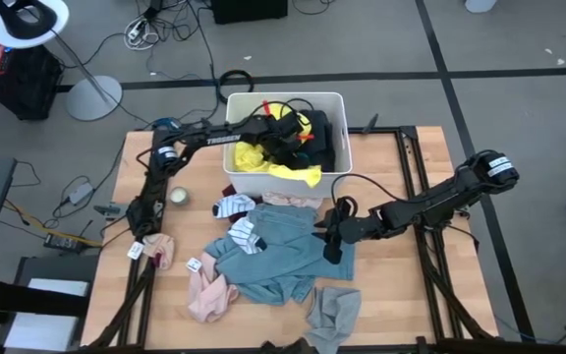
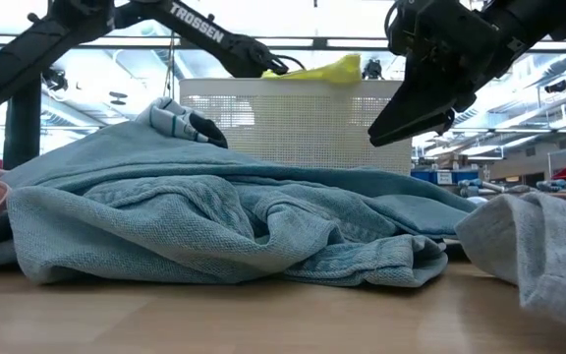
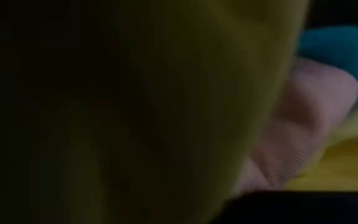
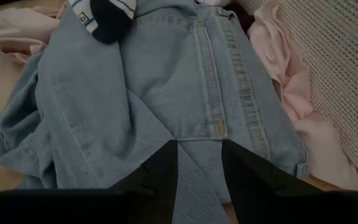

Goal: Sort clothes
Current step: Put the yellow cloth into the white laundry bin

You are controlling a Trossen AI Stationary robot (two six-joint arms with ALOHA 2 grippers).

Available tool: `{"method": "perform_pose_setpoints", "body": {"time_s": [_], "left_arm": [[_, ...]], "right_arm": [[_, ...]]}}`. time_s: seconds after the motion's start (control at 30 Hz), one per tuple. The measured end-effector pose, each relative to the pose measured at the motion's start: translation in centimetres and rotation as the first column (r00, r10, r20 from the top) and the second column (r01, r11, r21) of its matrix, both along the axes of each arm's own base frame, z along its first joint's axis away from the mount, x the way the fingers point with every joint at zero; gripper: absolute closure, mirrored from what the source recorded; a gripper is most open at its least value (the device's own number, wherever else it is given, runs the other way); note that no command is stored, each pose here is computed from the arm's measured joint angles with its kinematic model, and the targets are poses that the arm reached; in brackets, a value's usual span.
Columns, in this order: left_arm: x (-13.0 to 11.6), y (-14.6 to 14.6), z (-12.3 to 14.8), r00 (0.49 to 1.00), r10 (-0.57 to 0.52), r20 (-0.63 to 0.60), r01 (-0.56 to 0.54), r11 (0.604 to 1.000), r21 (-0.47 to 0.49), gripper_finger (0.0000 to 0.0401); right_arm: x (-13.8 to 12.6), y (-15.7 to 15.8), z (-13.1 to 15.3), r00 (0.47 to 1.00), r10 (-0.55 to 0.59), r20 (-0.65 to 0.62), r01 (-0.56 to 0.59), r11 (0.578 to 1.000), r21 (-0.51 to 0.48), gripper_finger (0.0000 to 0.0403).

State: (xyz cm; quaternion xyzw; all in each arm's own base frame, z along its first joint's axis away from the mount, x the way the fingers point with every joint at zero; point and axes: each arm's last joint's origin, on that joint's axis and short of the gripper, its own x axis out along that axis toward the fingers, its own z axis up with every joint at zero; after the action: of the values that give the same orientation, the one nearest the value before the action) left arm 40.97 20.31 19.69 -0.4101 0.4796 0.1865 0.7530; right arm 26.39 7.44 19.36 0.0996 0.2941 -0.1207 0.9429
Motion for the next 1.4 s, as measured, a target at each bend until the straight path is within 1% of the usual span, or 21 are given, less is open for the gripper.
{"method": "perform_pose_setpoints", "body": {"time_s": [0.17, 0.3, 0.47, 0.6, 0.67, 0.73, 0.8, 0.87, 0.93, 1.03, 1.13, 1.2, 1.27, 1.33, 1.4], "left_arm": [[0.0, 0.1, 0.6, 1.0, 0.013, -0.014, -0.012, 0.999, 0.041, 0.0401], [0.3, 0.1, 2.4, 1.0, 0.016, -0.002, -0.016, 0.997, 0.074, 0.0401], [0.4, 0.4, 6.6, 0.998, 0.005, 0.059, -0.016, 0.983, 0.181, 0.0401], [0.0, 0.5, 10.4, 0.998, 0.002, 0.055, -0.018, 0.958, 0.285, 0.0401], [-0.1, 0.6, 12.3, 0.997, 0.004, 0.074, -0.029, 0.939, 0.343, 0.0401], [-0.3, 0.4, 14.0, 0.995, -0.013, 0.102, -0.026, 0.932, 0.362, 0.0401], [-0.5, 0.1, 15.5, 0.985, -0.07, 0.157, 0.012, 0.939, 0.345, 0.0401], [-0.4, -0.5, 16.8, 0.963, -0.139, 0.232, 0.062, 0.948, 0.311, 0.0401], [-0.3, -1.0, 17.3, 0.939, -0.185, 0.29, 0.104, 0.956, 0.274, 0.0401], [-0.1, -2.0, 17.3, 0.92, -0.234, 0.316, 0.172, 0.962, 0.211, 0.0401], [0.2, -3.1, 17.0, 0.918, -0.261, 0.3, 0.214, 0.96, 0.179, 0.0401], [0.3, -3.5, 16.5, 0.926, -0.266, 0.269, 0.229, 0.96, 0.161, 0.0401], [0.8, -3.6, 16.0, 0.936, -0.256, 0.24, 0.215, 0.959, 0.183, 0.0401], [0.9, -3.5, 15.3, 0.949, -0.241, 0.206, 0.204, 0.962, 0.183, 0.0401], [1.3, -3.5, 14.8, 0.952, -0.235, 0.196, 0.202, 0.964, 0.174, 0.0401]], "right_arm": [[0.0, 0.0, 0.0, 1.0, 0.0, 0.001, 0.0, 1.0, 0.0, 0.0277], [0.0, 0.0, 0.0, 1.0, 0.001, 0.001, -0.001, 1.0, 0.001, 0.0277], [0.0, 0.0, 0.0, 1.0, 0.004, 0.0, -0.004, 1.0, 0.003, 0.0277], [0.0, 0.0, 0.0, 1.0, 0.005, -0.001, -0.005, 1.0, 0.004, 0.0277], [0.0, 0.0, 0.0, 1.0, 0.004, -0.002, -0.004, 1.0, 0.003, 0.0277], [0.0, 0.0, 0.0, 1.0, 0.005, -0.002, -0.005, 1.0, 0.003, 0.0277], [0.0, 0.0, 0.0, 1.0, 0.005, -0.002, -0.005, 1.0, 0.003, 0.0277], [0.0, 0.0, 0.0, 1.0, 0.005, -0.002, -0.005, 1.0, 0.003, 0.0277], [0.0, 0.0, 0.0, 1.0, 0.005, -0.003, -0.005, 1.0, 0.003, 0.0277], [0.0, 0.0, 0.0, 1.0, 0.006, -0.002, -0.006, 1.0, 0.003, 0.0277], [0.0, 0.0, 0.0, 1.0, 0.006, -0.002, -0.006, 1.0, 0.004, 0.0277], [0.0, 0.0, 0.0, 1.0, 0.006, -0.002, -0.006, 1.0, 0.003, 0.0277], [0.0, 0.0, 0.0, 1.0, 0.005, -0.002, -0.005, 1.0, 0.003, 0.0277], [0.0, 0.0, 0.0, 1.0, 0.006, -0.001, -0.006, 1.0, 0.004, 0.0277], [0.0, 0.0, 0.0, 1.0, 0.005, -0.001, -0.005, 1.0, 0.004, 0.0277]]}}
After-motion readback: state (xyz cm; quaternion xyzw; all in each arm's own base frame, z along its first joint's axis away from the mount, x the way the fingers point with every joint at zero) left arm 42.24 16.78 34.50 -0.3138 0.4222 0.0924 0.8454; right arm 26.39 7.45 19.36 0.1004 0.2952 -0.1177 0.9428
